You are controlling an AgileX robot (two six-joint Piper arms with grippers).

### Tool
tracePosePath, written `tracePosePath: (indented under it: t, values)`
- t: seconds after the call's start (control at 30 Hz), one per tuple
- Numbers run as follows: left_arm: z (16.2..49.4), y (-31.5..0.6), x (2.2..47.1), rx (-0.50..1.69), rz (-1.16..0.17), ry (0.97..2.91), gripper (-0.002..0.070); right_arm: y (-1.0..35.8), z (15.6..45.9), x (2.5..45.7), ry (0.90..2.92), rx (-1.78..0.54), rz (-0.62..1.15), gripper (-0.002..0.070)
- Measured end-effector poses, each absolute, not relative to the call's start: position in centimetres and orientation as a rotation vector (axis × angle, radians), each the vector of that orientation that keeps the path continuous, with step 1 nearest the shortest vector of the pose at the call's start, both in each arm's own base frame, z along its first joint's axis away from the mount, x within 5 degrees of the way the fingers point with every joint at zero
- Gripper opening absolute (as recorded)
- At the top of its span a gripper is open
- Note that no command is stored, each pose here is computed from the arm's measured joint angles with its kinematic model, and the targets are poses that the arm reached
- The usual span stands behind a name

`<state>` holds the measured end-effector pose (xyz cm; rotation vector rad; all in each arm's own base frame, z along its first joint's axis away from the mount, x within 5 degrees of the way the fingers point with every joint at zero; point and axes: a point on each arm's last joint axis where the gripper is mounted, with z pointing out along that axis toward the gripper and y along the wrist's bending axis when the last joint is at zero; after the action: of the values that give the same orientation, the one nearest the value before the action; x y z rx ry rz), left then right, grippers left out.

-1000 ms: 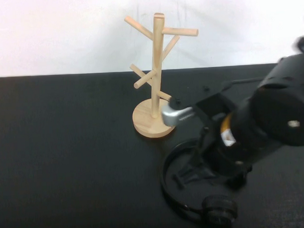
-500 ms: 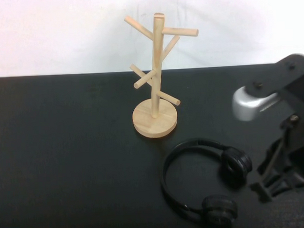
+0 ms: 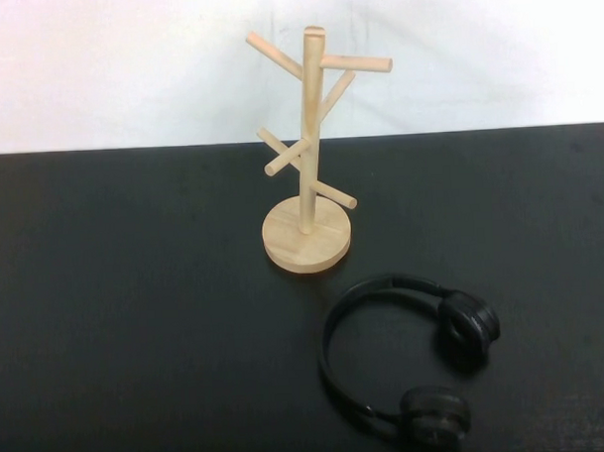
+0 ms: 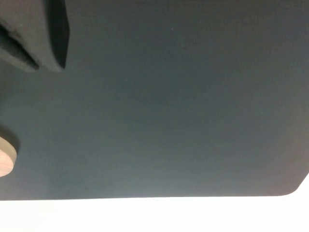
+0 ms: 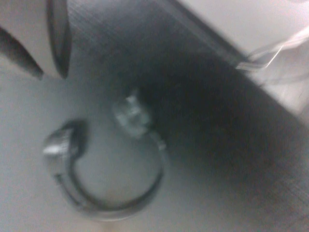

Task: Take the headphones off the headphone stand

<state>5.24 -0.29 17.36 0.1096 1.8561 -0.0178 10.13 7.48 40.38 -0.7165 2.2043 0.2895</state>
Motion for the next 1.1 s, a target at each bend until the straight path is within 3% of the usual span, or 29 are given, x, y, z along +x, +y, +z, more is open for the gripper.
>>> tracePosePath:
  t: [0.1, 0.4, 0.57, 0.83, 1.1]
  values:
    - [17.4, -0.3, 5.2, 0.110, -0.018, 1.856, -0.0004, 5.6, 37.5, 9.9, 2.095, -0.611, 0.268, -0.0006]
    - [17.4, -0.3, 5.2, 0.110, -0.018, 1.856, -0.0004, 0.5, 26.9, 7.8, 1.603, -0.008, 0.084, -0.0006]
    - [17.4, -0.3, 5.2, 0.110, -0.018, 1.856, -0.0004, -0.5, 22.0, 6.4, 1.486, 0.092, -0.012, -0.0006]
    - [17.4, -0.3, 5.2, 0.110, -0.018, 1.856, -0.0004, -0.3, 19.8, 5.4, 1.563, 0.043, -0.044, -0.0007]
    - [17.4, -0.3, 5.2, 0.110, -0.018, 1.856, -0.0004, -0.4, 17.6, 5.2, 1.811, -0.016, -0.113, -0.0007]
